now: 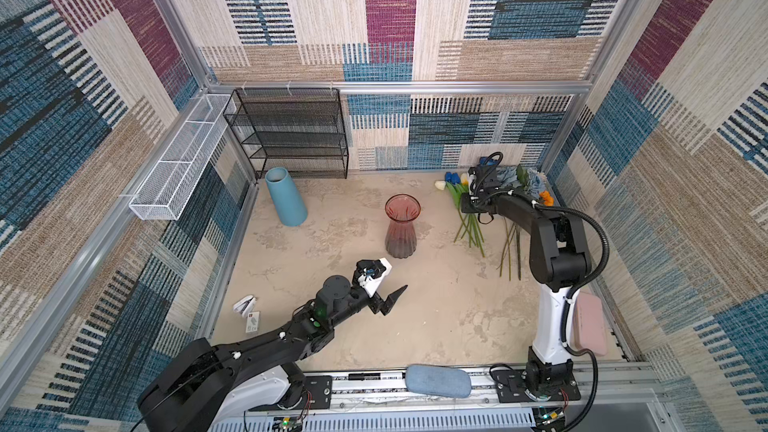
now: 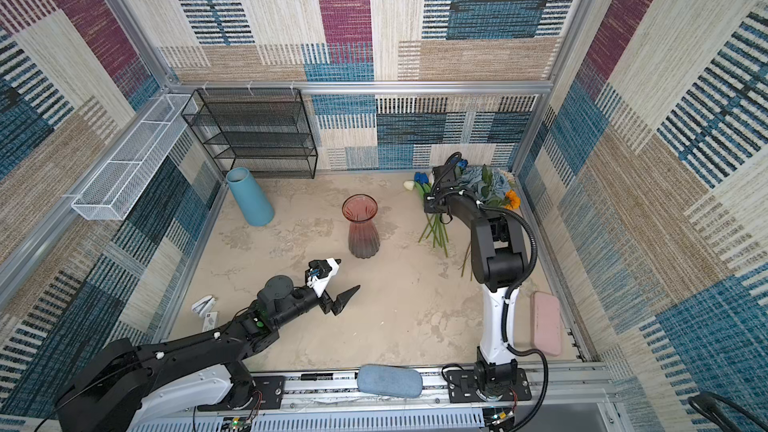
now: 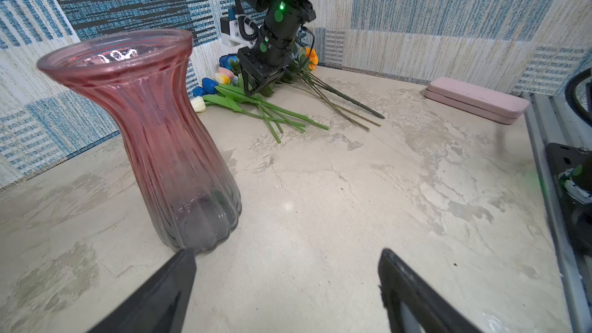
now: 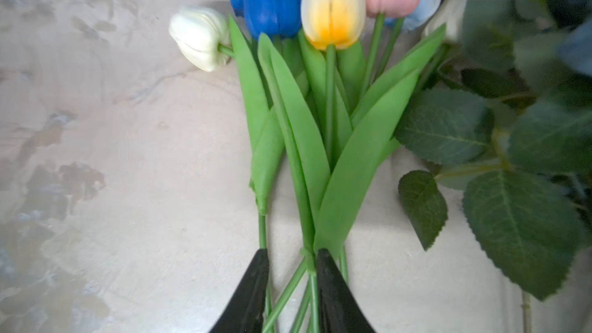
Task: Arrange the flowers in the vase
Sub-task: 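Lower the right gripper onto the tulip stems and close on one stem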
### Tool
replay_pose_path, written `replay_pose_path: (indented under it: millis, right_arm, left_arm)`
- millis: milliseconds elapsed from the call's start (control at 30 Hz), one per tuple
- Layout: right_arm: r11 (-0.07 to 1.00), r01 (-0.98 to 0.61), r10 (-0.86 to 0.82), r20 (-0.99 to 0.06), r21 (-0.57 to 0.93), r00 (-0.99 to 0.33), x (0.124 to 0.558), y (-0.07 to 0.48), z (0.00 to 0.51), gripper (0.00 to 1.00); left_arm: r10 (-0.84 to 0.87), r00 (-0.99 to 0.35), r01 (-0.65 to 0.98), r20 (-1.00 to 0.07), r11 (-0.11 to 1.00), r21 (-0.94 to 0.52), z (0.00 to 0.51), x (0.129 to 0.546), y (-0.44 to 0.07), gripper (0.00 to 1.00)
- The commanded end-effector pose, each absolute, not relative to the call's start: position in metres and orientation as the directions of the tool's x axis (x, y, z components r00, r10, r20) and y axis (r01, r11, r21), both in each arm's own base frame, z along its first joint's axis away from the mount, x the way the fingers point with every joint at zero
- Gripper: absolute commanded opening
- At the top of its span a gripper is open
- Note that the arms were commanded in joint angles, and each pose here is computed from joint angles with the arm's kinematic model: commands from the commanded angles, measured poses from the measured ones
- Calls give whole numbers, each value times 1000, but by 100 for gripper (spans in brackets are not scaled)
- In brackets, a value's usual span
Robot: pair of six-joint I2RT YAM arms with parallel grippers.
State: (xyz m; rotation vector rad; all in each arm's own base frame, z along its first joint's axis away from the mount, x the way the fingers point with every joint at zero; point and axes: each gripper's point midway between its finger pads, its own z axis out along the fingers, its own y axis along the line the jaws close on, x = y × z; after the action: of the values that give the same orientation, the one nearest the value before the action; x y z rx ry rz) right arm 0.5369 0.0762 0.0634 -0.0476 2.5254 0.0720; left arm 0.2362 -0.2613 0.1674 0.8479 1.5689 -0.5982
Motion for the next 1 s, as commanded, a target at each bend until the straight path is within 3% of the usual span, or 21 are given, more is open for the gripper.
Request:
replay_pose_path:
  millis: [0,133,233,533,867,967]
  right_arm:
    - [998,-49,-23,-549,33,-836,534,75,51,25]
    - [997,-60,-29,-541,40,-841,533,78,44,22]
    - [997,-63,-34,-531,36,-847,533,78,39,15]
    - [996,-74,-35,-581,44,-814,542,80,72,4]
    - [993,-96,-27,-638,74,-770,536,87,115,13]
    - [991,-105,-32,-630,79,-776,529,87,107,2]
  left_arm:
    - [187,-38,779,-982,621,88,168,240,-260,92]
    - [186,-43,783,-982,616,82,168,240,-261,92]
    - [189,-46,782,-981,618,82,167,241,-261,92]
    - [198,-51,780,-979,620,85,164,242,-261,92]
    - [194,-54,783,-979,617,79,164,242,-262,91]
    - [192,-52,784,-980,616,79,165,242,-263,91]
